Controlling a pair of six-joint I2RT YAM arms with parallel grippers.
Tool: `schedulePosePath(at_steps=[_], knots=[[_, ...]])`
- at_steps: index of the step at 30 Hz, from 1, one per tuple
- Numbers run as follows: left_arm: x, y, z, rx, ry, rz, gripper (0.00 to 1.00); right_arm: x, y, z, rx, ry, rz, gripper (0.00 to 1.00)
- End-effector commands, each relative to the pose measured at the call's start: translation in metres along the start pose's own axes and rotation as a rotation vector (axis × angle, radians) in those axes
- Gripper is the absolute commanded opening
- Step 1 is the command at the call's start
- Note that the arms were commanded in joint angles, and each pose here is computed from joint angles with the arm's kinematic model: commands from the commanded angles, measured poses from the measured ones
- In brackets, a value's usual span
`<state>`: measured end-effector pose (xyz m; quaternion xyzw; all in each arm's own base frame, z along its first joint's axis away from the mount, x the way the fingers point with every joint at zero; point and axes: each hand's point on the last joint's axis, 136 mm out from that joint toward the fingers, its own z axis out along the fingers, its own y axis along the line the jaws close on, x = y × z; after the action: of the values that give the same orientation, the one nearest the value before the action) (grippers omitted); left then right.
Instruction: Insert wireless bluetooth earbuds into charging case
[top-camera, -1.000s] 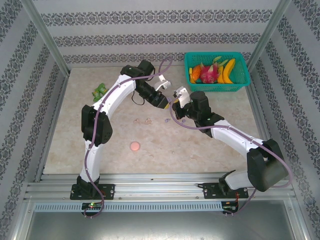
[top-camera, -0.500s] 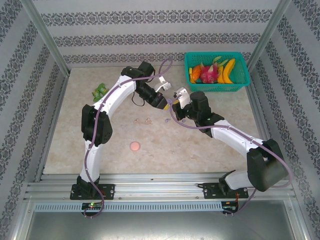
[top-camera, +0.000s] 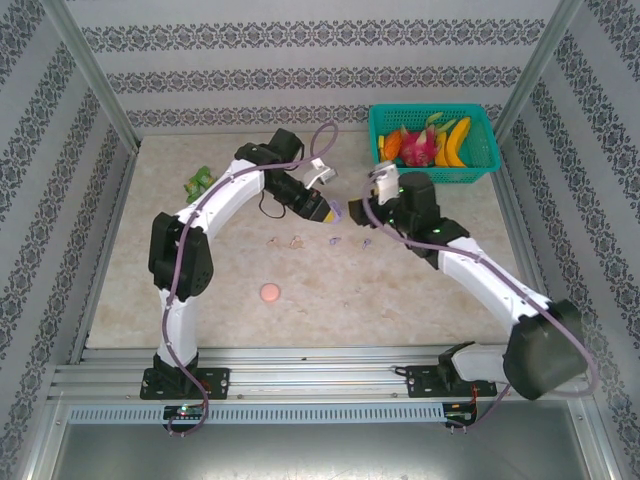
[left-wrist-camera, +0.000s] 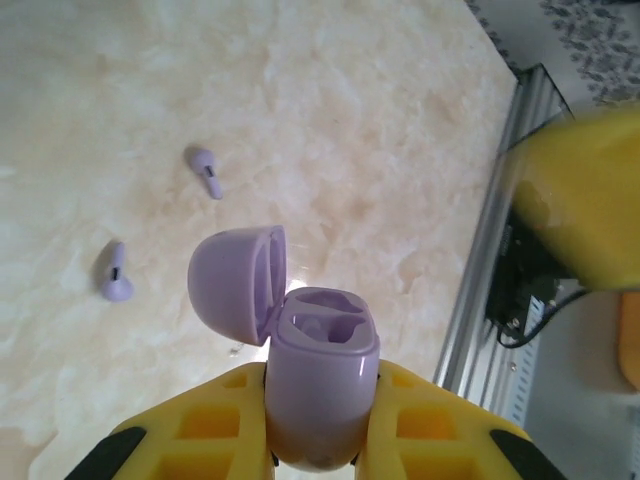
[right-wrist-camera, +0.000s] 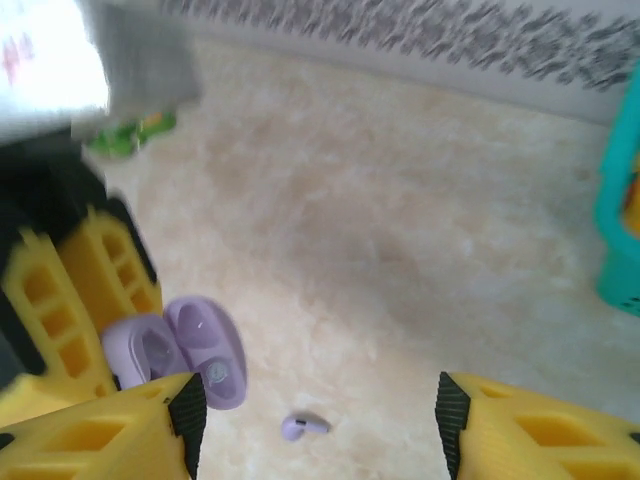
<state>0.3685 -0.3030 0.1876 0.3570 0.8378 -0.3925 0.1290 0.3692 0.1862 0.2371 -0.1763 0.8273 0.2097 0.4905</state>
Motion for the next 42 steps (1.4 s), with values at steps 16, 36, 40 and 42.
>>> schedulePosePath(at_steps=[16, 36, 40, 42], knots=[[-0.035, 0.065, -0.090, -0.630, -0.549, 0.061, 0.00, 0.052, -0.022, -0.018, 0.145, 0.255, 0.558, 0.61], [-0.030, 0.025, -0.126, -0.538, -1.093, 0.278, 0.00, 0.114, 0.008, 0.110, 0.167, 0.617, 0.517, 0.53], [-0.027, 0.021, -0.135, -0.539, -1.135, 0.267, 0.00, 0.117, 0.012, 0.132, 0.135, 0.636, 0.532, 0.52], [-0.027, 0.019, -0.140, -0.538, -1.156, 0.260, 0.00, 0.120, 0.012, 0.143, 0.126, 0.650, 0.537, 0.50]])
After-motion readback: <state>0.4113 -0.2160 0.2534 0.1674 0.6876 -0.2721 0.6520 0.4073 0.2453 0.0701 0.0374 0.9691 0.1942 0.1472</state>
